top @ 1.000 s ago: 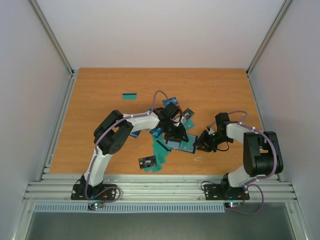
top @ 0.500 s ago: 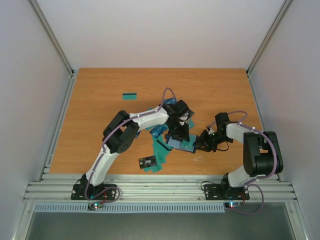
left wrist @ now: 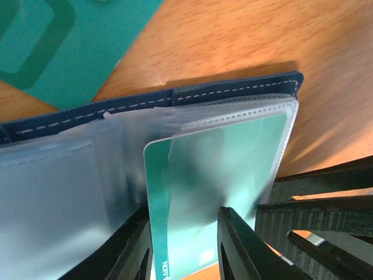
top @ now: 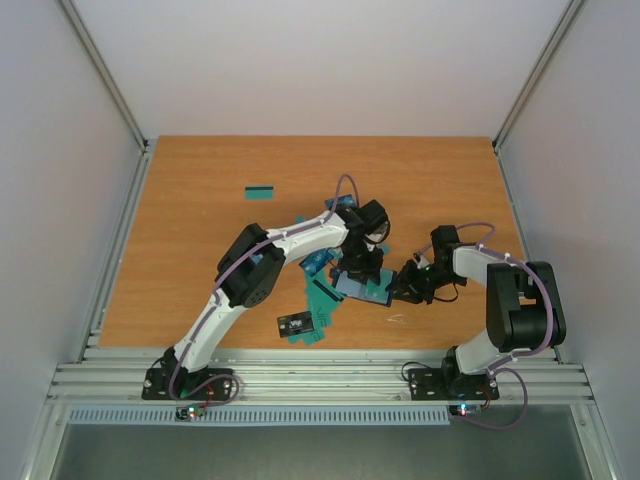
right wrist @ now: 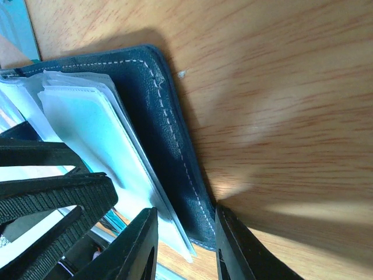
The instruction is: Put the credit cards into the card holder
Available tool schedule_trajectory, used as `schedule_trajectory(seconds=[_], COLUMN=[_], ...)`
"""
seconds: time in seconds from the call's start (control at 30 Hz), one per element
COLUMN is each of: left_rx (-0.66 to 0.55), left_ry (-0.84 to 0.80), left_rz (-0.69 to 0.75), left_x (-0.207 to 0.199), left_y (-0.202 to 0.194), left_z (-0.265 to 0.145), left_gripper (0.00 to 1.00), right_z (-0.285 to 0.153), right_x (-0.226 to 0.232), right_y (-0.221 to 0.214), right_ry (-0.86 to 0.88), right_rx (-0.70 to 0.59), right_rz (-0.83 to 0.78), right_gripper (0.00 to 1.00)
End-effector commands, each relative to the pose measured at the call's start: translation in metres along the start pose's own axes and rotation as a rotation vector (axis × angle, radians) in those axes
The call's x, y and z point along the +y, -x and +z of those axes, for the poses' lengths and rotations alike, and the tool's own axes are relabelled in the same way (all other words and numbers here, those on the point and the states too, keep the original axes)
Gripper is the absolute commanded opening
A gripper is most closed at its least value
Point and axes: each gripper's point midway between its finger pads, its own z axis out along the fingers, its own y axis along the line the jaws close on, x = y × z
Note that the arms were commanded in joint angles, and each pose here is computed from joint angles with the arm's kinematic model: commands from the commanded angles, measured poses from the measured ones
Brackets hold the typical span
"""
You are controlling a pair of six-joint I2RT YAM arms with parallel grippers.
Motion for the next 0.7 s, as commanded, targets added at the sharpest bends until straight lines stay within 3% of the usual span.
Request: schedule_trajectory(seconds=[0.0,0.3,0.67], left_rx=[0.053,0.038,-0.025], left_ry=[0.045,-0.023,0.016], left_rz=[0.013,0.051,0.143], left_x=[-0.006,-0.032,-0.034], left_y=[-0.016,-0.014,-0.023], left_z=[0.022,0.007,-0.033], left_gripper=[0.32,0.41,0.72], right_z=[0.004,-0.001,-0.014], right_x=[-0.003,0.002,0.005], right_y=[0.004,0.004,0.003], right_ry=[0.001,-0.003,-0.035], right_rx=[-0.002,-0.013,-0.041], right_rz=[-0.013,-0.033,-0.048], right_gripper=[0.3,0.3,0.34])
